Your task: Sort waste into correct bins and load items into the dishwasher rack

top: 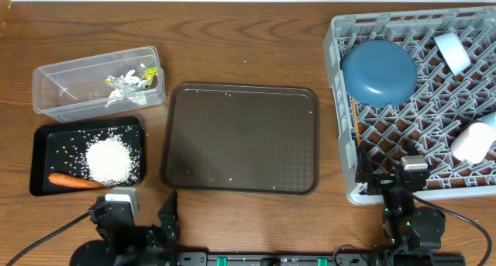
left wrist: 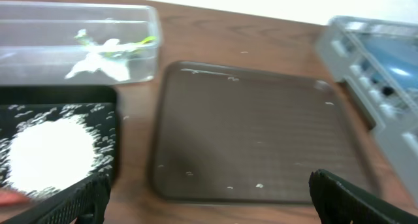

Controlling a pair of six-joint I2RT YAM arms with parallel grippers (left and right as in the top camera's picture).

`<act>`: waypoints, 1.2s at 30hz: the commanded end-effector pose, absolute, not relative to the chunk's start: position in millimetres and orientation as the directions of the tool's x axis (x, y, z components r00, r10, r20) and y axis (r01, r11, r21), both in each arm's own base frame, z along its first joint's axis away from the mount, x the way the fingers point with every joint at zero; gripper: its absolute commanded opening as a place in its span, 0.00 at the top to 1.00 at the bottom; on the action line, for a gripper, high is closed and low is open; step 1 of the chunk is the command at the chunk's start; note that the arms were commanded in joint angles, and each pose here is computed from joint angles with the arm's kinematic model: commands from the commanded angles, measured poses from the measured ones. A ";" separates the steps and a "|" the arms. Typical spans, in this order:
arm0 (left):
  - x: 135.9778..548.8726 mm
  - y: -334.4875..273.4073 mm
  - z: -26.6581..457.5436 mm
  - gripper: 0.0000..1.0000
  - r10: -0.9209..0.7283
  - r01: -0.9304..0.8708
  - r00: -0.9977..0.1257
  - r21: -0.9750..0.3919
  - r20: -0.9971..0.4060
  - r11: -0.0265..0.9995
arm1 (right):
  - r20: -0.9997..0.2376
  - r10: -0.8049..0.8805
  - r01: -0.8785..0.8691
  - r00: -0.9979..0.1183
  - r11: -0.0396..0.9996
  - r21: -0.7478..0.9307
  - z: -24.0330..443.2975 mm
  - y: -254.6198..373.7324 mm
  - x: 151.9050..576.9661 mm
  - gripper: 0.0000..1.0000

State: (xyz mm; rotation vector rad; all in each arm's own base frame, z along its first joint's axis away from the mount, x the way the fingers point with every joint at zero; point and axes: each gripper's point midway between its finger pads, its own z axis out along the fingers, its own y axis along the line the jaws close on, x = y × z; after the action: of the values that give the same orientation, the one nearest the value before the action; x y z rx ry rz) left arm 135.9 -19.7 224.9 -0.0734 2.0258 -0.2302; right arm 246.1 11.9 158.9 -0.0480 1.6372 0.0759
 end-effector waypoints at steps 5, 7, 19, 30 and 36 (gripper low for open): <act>171.1 -0.2 186.5 0.02 -0.179 -0.075 -0.382 -0.163 -0.907 0.984 | -0.998 -0.001 -0.082 -0.065 0.997 0.005 159.1 13.2 245.8 0.01; 188.0 -1.7 180.9 0.02 -0.183 -0.068 -0.339 -0.170 -0.923 0.983 | -0.998 -0.001 -0.082 -0.065 0.997 0.005 159.1 13.2 245.8 0.01; 244.6 -6.2 147.6 0.02 -0.183 -0.025 -0.110 -0.181 -0.977 0.983 | -0.998 -0.001 -0.082 -0.065 0.997 0.005 159.1 13.2 245.8 0.01; 243.6 -7.7 136.9 0.02 -0.179 -0.024 -0.152 -0.178 -0.972 0.984 | -0.998 -0.001 -0.082 -0.065 0.997 0.005 159.1 13.2 245.8 0.01; 243.6 -7.7 136.8 0.02 -0.180 -0.024 -0.152 -0.178 -0.972 0.984 | -0.998 -0.001 -0.082 -0.065 0.997 0.005 159.1 13.2 245.8 0.01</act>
State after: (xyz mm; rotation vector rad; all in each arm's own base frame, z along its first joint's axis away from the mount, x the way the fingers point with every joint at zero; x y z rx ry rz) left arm 244.6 -10.4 154.0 -0.1582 1.6681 -0.1696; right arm 246.1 11.3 159.1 -0.0457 1.6365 0.0727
